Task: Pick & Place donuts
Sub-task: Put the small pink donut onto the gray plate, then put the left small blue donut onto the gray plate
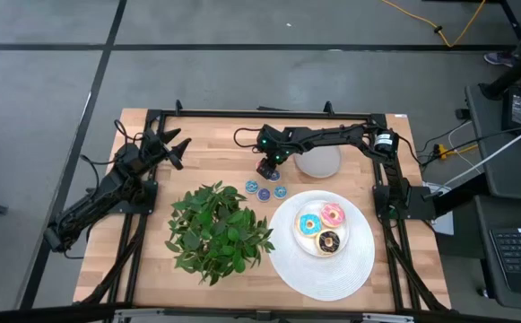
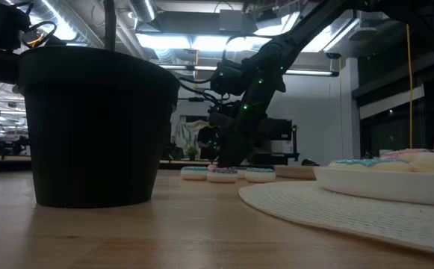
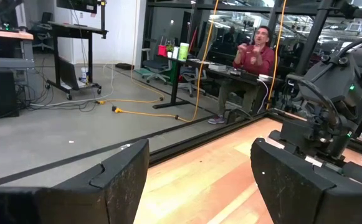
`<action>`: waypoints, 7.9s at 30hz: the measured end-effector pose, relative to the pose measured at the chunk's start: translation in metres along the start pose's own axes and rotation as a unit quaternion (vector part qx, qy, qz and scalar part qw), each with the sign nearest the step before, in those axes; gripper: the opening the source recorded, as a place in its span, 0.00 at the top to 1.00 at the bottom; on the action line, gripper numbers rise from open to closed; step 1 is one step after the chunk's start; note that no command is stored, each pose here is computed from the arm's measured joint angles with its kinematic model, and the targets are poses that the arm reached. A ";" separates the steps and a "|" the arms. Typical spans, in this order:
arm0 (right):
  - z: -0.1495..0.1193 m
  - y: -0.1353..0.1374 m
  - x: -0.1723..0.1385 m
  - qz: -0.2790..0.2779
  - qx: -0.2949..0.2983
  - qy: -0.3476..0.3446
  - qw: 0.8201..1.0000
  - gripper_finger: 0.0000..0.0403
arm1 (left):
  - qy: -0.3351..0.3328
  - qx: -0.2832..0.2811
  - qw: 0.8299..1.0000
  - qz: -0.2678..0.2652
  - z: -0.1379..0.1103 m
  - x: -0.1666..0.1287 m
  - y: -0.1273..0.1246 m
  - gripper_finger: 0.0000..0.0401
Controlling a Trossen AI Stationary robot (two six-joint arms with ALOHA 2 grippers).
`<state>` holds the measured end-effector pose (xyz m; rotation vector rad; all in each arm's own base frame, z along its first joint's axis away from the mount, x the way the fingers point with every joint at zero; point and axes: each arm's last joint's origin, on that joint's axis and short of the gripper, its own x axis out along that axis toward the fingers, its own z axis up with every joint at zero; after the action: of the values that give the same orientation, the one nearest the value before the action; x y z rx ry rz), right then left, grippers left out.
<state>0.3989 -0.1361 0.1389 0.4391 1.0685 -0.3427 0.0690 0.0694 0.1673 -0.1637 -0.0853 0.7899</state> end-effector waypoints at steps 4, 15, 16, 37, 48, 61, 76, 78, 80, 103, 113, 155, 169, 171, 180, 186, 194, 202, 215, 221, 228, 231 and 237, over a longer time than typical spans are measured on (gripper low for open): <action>0.000 0.000 0.000 0.000 0.001 0.001 1.000 0.71 | 0.000 0.000 1.000 0.000 0.000 0.000 0.000 0.33; 0.000 -0.008 -0.001 0.003 0.013 0.010 1.000 0.86 | 0.000 0.000 1.000 0.000 0.000 0.000 0.000 0.33; 0.000 -0.009 -0.002 0.002 0.014 0.011 1.000 0.87 | 0.000 0.000 1.000 0.000 0.000 0.000 0.000 0.33; -0.004 -0.010 -0.053 -0.010 -0.095 0.043 0.995 0.88 | 0.000 0.000 1.000 0.000 0.000 0.000 0.000 0.33; -0.023 -0.023 -0.072 -0.067 -0.125 0.152 0.978 0.88 | 0.000 0.000 1.000 0.000 0.000 0.000 0.000 0.33; -0.025 -0.028 -0.087 -0.069 -0.118 0.163 0.977 0.88 | 0.000 0.000 1.000 0.000 0.000 0.000 0.000 0.33; -0.025 -0.053 -0.123 -0.091 -0.013 0.145 0.985 0.88 | 0.000 0.000 1.000 0.000 0.000 0.000 0.000 0.33; -0.026 -0.056 -0.128 -0.096 0.017 0.140 0.985 0.88 | 0.000 0.000 1.000 0.000 0.000 0.000 0.000 0.33; -0.026 -0.059 -0.131 -0.101 0.047 0.140 0.984 0.88 | 0.000 0.000 1.000 0.000 0.000 0.000 0.000 0.33; -0.070 -0.093 -0.146 -0.138 0.280 0.105 0.944 0.88 | 0.000 0.000 1.000 0.000 0.000 0.000 0.000 0.33; -0.090 -0.109 -0.142 -0.154 0.342 0.115 0.920 0.88 | 0.000 0.000 1.000 0.000 0.000 0.000 0.000 0.33; -0.126 -0.135 -0.115 -0.173 0.350 0.116 0.913 0.61 | 0.000 0.000 1.000 0.000 0.000 0.000 0.000 0.33; -0.081 -0.123 -0.141 -0.104 0.148 0.083 0.980 0.57 | 0.000 0.000 1.000 0.000 0.000 0.000 0.000 0.33; -0.073 -0.118 -0.146 -0.097 0.097 0.077 0.988 0.57 | 0.000 0.000 1.000 0.000 0.000 0.000 0.000 0.33; -0.036 -0.090 -0.170 -0.082 -0.166 0.028 0.982 0.57 | 0.000 0.000 1.000 0.000 0.000 0.000 0.000 0.33; -0.011 -0.069 -0.168 -0.072 -0.289 0.012 0.955 0.57 | 0.000 0.000 1.000 0.000 0.000 0.000 0.000 0.33; 0.011 -0.038 -0.141 -0.022 -0.333 0.011 0.943 0.57 | 0.000 0.000 1.000 0.000 0.000 0.000 0.000 0.33; 0.022 0.004 -0.104 0.028 -0.381 -0.001 0.924 0.57 | 0.000 0.000 1.000 0.000 0.000 0.000 0.000 0.33; 0.040 0.045 -0.073 0.047 -0.419 -0.009 0.907 0.57 | 0.000 0.000 1.000 0.000 0.000 0.000 0.000 0.33; 0.044 0.055 -0.061 0.052 -0.428 -0.008 0.902 0.57 | 0.000 0.000 1.000 0.000 0.000 0.000 0.000 0.33; 0.044 0.063 -0.045 0.057 -0.434 -0.001 0.899 0.57 | 0.000 0.000 1.000 0.000 0.000 0.000 0.000 0.33; 0.044 0.066 -0.039 0.060 -0.435 0.003 0.898 0.57 | 0.000 0.000 1.000 0.000 0.000 0.000 0.000 0.33; 0.040 0.073 -0.029 0.064 -0.442 0.007 0.895 0.57 | 0.000 0.000 1.000 0.000 0.000 0.000 0.000 0.33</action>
<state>0.4515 -0.0915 0.1947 -0.3086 1.0874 0.2804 0.0690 0.0695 0.1672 -0.1641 -0.0851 0.7901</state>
